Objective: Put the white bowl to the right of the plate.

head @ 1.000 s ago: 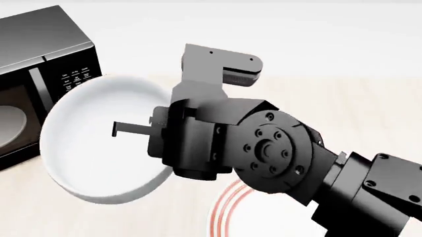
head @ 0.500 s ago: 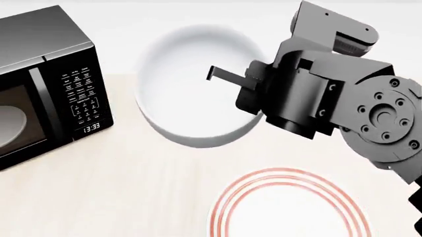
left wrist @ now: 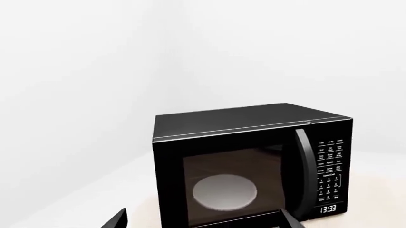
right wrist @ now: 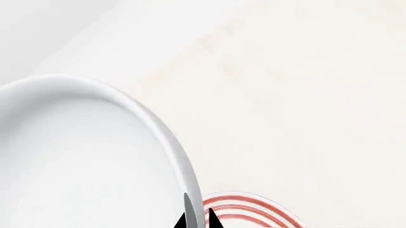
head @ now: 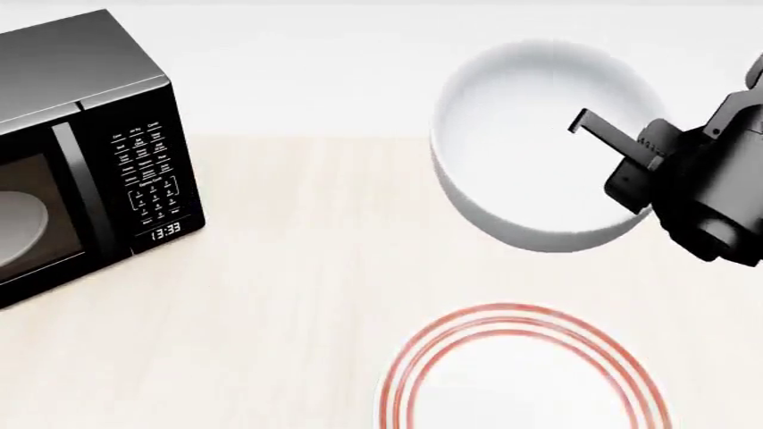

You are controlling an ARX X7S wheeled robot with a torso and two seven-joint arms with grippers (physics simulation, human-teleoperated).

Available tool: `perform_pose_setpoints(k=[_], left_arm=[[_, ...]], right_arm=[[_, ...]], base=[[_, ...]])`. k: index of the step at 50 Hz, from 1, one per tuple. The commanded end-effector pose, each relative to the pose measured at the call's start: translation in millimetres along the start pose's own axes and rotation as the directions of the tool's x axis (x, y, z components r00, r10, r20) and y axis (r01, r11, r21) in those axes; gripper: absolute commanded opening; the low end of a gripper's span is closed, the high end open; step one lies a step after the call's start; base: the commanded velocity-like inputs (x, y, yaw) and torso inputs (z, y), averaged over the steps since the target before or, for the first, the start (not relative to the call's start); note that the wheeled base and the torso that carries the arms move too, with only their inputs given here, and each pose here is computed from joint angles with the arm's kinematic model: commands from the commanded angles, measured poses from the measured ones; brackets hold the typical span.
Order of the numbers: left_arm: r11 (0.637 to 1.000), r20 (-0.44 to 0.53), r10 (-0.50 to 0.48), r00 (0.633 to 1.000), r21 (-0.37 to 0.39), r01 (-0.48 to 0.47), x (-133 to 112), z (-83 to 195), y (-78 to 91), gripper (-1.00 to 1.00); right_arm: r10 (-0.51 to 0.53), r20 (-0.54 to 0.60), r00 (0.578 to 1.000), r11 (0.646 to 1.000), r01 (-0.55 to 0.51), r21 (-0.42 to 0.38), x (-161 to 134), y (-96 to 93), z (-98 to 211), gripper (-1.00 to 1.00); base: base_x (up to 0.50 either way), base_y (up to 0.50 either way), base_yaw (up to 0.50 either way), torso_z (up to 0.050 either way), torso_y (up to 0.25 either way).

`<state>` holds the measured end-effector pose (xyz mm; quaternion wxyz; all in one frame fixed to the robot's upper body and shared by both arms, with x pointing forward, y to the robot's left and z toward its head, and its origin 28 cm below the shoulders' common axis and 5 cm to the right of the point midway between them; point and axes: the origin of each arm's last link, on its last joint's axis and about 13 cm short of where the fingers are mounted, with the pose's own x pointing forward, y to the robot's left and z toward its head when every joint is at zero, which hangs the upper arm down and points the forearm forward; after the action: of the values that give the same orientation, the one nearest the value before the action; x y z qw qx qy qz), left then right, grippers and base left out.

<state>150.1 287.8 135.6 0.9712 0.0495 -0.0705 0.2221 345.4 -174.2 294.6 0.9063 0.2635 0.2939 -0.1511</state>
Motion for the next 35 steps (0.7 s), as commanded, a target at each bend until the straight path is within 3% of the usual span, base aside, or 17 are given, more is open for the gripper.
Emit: perform_pose_setpoints(k=[1, 11, 20, 35], left_arm=[[0.999, -0.007, -0.037, 0.999, -0.005, 0.037, -1, -1, -2.8, 1.00], [0.999, -0.014, -0.048, 0.999, -0.002, 0.048, -1, -2, -4.7, 1.00], [0.999, -0.014, -0.045, 0.999, 0.004, 0.045, -1, -3, -5.4, 1.00], [0.999, -0.014, -0.049, 0.999, 0.009, 0.049, -1, -3, -6.8, 1.00]], right_arm=[[-0.057, 0.045, 0.997, 0.990, 0.050, 0.129, -1, -37.0, 21, -1.00], [-0.128, 0.065, 0.990, 0.970, 0.111, 0.214, -1, -68.9, 20, -1.00], [-0.213, 0.075, 0.974, 0.929, 0.178, 0.326, -5, -104.2, 26, -1.00], [-0.303, 0.080, 0.949, 0.889, 0.252, 0.382, -8, -139.4, 27, -1.00]], base=[[0.00, 0.00, 0.00, 0.000, 0.000], [0.00, 0.00, 0.00, 0.000, 0.001], [0.00, 0.00, 0.00, 0.000, 0.000], [0.00, 0.00, 0.00, 0.000, 0.001]])
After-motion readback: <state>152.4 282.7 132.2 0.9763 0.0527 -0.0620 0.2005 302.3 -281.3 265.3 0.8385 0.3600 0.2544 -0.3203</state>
